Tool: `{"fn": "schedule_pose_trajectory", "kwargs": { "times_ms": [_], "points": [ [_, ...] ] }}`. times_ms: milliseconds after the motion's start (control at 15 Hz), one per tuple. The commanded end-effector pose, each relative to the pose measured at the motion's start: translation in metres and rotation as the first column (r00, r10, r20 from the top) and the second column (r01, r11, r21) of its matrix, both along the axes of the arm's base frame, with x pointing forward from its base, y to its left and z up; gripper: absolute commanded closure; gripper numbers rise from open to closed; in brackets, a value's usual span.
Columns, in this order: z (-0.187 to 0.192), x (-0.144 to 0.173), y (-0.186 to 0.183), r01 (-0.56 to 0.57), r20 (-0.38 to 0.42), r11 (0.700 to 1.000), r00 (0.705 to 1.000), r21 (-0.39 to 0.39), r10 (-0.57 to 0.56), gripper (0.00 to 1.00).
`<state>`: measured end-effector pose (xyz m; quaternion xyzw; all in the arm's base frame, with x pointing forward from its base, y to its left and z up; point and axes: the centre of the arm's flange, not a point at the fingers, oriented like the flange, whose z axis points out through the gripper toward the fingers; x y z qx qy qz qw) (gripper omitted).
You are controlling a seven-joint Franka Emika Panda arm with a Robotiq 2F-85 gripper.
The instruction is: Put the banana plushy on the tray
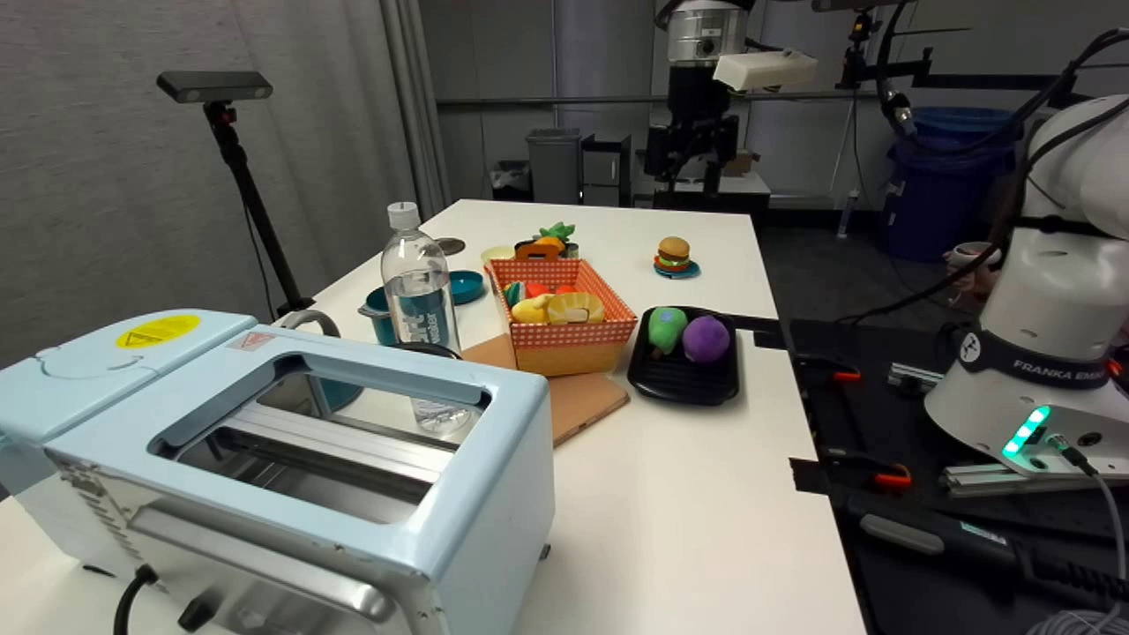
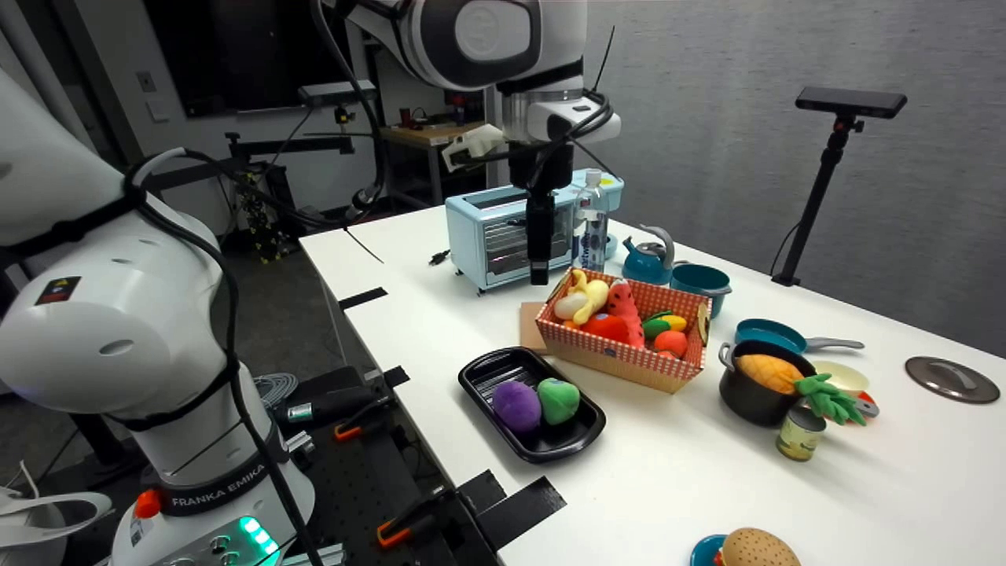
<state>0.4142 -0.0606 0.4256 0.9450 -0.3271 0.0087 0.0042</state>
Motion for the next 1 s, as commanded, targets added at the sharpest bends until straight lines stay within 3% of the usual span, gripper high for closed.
{"fn": "schedule_pose_trajectory", "kwargs": {
  "times_ms": [0,400,467,533,933],
  "points": [
    [-0.001,0.036,-0.007,-0.039,-0.016,0.999,0.999,-0.019,0.038,0.0],
    [-0.009,0.064,0.0,-0.085,-0.056,0.996,0.995,-0.015,0.084,0.0],
    [-0.01,0.064,0.005,-0.114,-0.062,0.993,0.992,-0.004,0.114,0.0],
    [-0.015,0.053,0.0,-0.066,-0.042,0.998,0.997,-0.006,0.066,0.0],
    [-0.017,0.059,0.007,-0.097,-0.046,0.995,0.994,-0.003,0.097,0.0]
  ]
}}
